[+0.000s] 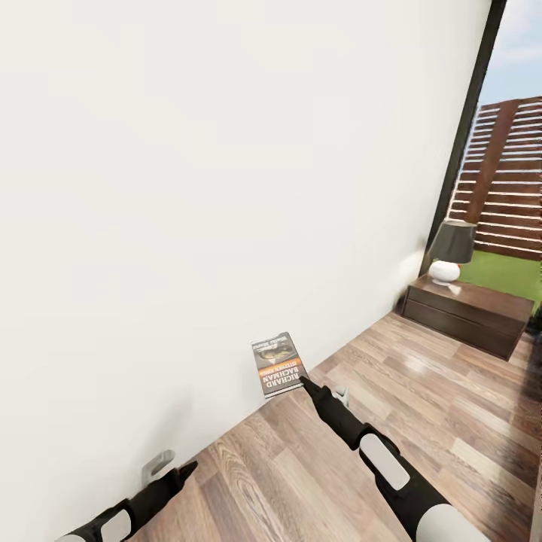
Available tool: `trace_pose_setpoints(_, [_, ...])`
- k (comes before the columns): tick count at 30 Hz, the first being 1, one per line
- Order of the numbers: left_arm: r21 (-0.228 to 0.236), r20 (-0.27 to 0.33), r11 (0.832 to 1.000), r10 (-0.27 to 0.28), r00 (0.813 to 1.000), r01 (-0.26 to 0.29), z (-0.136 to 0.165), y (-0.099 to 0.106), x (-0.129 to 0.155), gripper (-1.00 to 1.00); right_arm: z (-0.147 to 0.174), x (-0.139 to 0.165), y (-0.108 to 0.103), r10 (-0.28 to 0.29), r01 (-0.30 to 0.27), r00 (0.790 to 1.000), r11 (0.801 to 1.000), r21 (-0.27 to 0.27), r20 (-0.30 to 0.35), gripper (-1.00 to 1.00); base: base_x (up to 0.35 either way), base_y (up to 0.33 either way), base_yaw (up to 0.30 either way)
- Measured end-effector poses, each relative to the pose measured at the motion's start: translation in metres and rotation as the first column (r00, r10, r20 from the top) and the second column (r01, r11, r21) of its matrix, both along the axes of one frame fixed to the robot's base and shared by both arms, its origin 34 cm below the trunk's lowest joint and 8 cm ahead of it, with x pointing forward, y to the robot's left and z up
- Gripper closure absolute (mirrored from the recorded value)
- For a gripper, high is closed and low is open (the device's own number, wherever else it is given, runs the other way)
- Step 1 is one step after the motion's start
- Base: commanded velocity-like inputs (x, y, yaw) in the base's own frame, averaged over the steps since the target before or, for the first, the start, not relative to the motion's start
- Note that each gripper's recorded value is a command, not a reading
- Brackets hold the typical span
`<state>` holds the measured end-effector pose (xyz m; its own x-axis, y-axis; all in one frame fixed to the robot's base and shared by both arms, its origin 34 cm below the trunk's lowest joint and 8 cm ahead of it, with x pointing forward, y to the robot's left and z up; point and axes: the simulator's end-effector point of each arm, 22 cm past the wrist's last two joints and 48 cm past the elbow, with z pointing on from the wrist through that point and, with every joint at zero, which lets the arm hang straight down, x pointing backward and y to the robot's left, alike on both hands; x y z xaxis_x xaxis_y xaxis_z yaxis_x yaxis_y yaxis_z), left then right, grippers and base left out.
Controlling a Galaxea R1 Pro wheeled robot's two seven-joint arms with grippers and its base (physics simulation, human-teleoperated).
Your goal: In the bedroom, move the book from the bed onto either nightstand, and place the two sandals side by side next to the bed.
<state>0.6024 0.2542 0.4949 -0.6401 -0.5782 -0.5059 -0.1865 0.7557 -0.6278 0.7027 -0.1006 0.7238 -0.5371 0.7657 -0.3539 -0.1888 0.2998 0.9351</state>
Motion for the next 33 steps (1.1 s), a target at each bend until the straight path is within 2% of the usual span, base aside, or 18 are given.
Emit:
trace_pose_setpoints(22, [0.000, 0.000, 1.000, 0.000, 1.000, 0.000, -0.0002, 0.0000, -0.0001, -1.00, 0.0000, 0.0001, -0.0001, 0.000, 0.000, 1.000, 1.000, 0.001, 0.000, 1.00, 0.160, 0.000, -0.119])
trace_pose_setpoints(33, [0.000, 0.000, 1.000, 0.000, 1.000, 0.000, -0.0001, -0.0001, 0.0000, -1.00, -0.0001, 0.0001, -0.0001, 0.000, 0.000, 1.000, 1.000, 0.000, 0.000, 1.00, 0.128, 0.000, -0.182])
